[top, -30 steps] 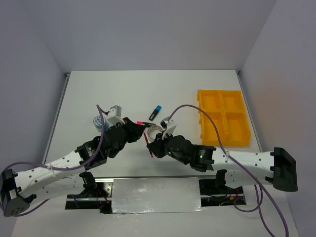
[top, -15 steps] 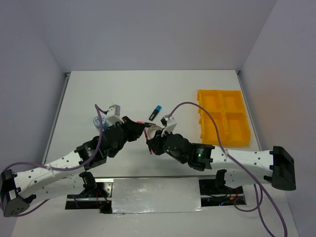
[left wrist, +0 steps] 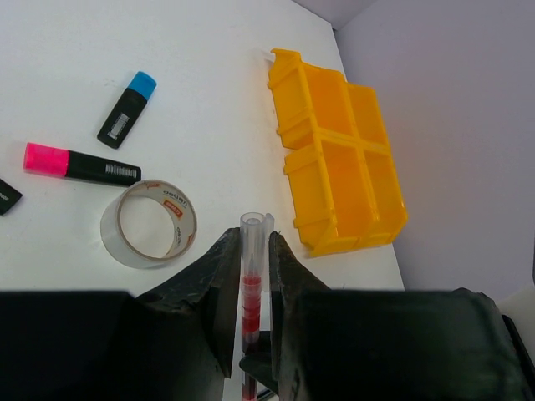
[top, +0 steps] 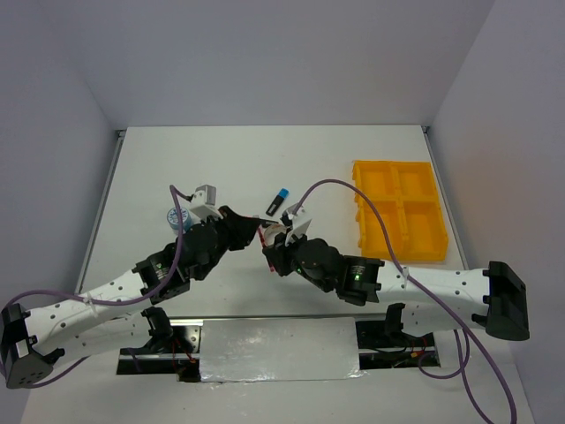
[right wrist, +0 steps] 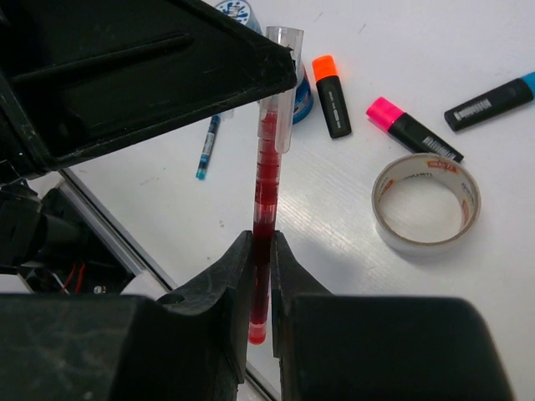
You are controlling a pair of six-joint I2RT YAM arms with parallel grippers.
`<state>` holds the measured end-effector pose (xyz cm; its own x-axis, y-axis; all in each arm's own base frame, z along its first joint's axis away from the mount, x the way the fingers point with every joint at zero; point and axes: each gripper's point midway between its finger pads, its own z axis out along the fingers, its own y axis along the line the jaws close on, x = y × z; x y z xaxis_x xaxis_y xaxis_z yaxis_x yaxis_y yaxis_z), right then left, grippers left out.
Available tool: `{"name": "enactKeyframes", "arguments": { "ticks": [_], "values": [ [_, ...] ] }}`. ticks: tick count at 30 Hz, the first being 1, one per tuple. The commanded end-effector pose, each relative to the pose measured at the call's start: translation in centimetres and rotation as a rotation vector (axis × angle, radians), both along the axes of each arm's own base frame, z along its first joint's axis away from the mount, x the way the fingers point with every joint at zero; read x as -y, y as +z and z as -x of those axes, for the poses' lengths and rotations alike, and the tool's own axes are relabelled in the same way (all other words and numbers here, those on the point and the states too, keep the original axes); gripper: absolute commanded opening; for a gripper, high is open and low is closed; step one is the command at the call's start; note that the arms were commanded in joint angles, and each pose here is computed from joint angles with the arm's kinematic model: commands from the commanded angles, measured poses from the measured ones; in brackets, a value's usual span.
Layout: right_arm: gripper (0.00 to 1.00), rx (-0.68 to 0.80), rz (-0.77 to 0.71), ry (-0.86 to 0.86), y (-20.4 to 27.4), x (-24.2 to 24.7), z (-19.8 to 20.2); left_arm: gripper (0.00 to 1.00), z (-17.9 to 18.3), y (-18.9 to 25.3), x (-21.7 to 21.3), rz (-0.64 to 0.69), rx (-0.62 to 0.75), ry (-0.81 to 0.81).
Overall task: Sort the stationery into containers
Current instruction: Close the pen cap on the pen.
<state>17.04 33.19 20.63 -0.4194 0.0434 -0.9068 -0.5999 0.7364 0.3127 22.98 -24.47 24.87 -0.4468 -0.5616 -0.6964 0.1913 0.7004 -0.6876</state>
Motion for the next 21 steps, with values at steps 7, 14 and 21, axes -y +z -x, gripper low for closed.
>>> {"name": "enactKeyframes", "arguments": {
  "ticks": [7,14,21],
  "values": [
    [0.00,0.131,-0.221,0.009,7.0,-0.5,-0.4,0.35,1.9,0.5,1.2,-0.005,0.011,-0.129],
    [0.00,0.121,-0.222,-0.006,6.8,0.1,-0.4,0.58,2.2,2.6,1.1,0.043,0.067,-0.152],
    [0.00,0.114,-0.225,-0.003,6.9,-0.2,-0.4,0.56,3.0,3.7,0.9,0.074,0.116,-0.185]
  ]
}}
